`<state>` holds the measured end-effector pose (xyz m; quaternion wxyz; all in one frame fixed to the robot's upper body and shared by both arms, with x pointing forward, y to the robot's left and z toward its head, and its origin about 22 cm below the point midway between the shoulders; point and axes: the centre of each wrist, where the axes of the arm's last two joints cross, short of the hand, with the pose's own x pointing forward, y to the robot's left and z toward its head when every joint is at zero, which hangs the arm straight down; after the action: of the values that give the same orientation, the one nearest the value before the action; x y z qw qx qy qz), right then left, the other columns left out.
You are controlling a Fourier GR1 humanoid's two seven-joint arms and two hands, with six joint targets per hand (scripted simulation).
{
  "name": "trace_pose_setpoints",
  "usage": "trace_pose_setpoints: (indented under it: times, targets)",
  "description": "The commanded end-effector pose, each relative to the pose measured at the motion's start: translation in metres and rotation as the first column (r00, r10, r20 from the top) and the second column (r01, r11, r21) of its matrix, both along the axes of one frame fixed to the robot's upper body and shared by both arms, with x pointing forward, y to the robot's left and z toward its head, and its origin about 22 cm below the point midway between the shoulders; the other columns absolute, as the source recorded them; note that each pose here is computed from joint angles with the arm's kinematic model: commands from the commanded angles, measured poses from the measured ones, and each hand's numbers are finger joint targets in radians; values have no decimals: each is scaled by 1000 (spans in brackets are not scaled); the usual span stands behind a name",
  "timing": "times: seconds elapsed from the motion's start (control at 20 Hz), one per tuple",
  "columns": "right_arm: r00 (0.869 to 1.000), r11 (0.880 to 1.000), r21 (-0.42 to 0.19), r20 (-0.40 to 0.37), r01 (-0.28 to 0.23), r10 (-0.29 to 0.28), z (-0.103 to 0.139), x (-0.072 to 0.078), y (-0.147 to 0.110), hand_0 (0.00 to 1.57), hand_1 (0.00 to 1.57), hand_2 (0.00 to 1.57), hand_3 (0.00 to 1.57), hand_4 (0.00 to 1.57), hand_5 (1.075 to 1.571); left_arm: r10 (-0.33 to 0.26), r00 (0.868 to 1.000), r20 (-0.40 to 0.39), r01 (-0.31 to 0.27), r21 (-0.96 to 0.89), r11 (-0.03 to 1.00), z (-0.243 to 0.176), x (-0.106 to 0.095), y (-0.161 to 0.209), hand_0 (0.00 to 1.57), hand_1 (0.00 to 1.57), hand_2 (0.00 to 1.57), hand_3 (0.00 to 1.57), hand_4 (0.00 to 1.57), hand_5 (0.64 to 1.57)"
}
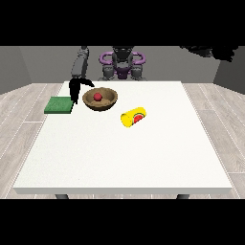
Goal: Pick the cup and pour the ball into the bowl, then pick the bowl and place it on the pad
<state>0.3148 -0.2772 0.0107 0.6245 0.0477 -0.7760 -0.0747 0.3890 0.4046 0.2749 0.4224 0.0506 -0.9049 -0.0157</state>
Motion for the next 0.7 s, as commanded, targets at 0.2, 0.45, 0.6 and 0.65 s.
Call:
trace_pose_setpoints:
  times: [0.2, 0.45, 0.6, 0.65]
  targets:
    - [993, 999, 45, -119, -1, 7, -25, 29, 19, 0, 0, 0, 0, 412, 1571, -11, 1000, -8, 11, -10, 1000, 45, -5, -8, 0, 0, 0, 0, 0, 1535]
    - [995, 994, 86, -80, 70, -63, -21, 41, -20, 0, 0, 0, 0, 401, 1571, -42, 997, 62, 41, 8, 999, 57, -17, 0, 0, 0, 0, 0, 0, 1537]
    - [994, 997, 57, -99, 47, -41, -30, 39, -8, 0, 0, 0, 0, 337, 1570, -25, 998, 51, 26, -11, 1000, 59, -20, 10, 0, 0, 0, 0, 41, 1525]
    - [994, 997, 58, -99, 43, -37, -47, 30, -6, 0, 0, 0, 0, 338, 1569, -35, 997, 71, 35, 4, 999, 80, -27, 5, 0, 0, 0, 0, 0, 1531]
